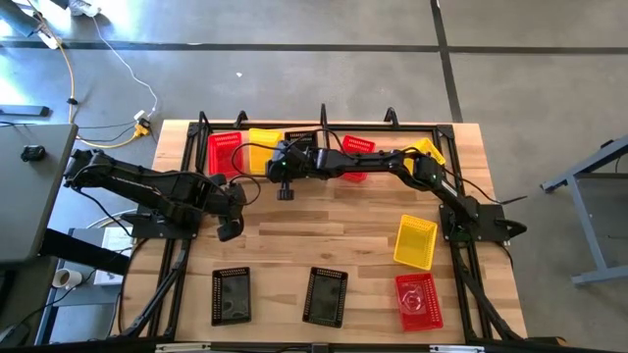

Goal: Stack baskets on shelf by color
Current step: Put the left yellow bin on the shelf, then adjust the shelf on the table

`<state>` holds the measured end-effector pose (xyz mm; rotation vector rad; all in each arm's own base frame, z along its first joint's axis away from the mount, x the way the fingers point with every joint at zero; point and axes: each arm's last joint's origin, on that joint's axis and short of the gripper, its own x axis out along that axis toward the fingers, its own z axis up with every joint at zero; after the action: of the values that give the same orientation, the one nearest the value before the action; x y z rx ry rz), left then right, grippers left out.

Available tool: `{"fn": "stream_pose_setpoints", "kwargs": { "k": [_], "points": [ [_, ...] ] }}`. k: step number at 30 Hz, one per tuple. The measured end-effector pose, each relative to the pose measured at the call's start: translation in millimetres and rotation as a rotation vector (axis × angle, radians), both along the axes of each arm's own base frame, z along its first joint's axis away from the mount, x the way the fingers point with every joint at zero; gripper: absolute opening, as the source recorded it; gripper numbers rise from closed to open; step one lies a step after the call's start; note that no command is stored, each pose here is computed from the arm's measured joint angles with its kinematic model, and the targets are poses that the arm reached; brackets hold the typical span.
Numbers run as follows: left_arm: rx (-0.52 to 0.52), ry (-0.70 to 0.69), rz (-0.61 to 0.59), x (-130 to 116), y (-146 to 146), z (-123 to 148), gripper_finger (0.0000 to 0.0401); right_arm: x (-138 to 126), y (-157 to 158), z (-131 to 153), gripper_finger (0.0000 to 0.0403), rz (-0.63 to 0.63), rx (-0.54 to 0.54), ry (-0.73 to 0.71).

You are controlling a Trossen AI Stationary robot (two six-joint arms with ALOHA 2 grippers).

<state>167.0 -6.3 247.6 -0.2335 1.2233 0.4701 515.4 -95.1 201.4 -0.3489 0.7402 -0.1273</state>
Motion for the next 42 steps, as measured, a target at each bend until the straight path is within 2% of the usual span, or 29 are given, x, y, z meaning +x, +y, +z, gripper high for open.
{"fn": "stream_pose_setpoints", "kwargs": {
  "k": [7, 20, 26, 35, 42],
  "points": [
    [0.000, 0.000, 0.000, 0.0, 0.0, 0.0, 0.0076, 1.5, -0.5, 2.0, 0.0052, -0.012, 0.007, -0.030],
    [0.001, 0.000, 0.000, 0.0, 0.0, 0.0, 0.0076, 2.8, 1.9, 6.9, 0.0055, -0.011, 0.000, -0.057],
    [0.015, 0.003, -0.011, 0.0, 0.3, 0.1, 0.0076, -7.3, 9.1, 34.5, 0.0055, -0.082, -0.081, -0.047],
    [0.183, 0.019, -0.062, 0.2, 4.4, 1.5, 0.0076, -31.3, 8.6, 72.1, 0.0055, -0.186, -0.158, 0.005],
    [0.236, 0.018, -0.050, 0.1, 5.8, 2.1, 0.0076, -55.6, -2.8, 98.5, 0.0055, -0.332, -0.239, 0.058]
  ]
}}
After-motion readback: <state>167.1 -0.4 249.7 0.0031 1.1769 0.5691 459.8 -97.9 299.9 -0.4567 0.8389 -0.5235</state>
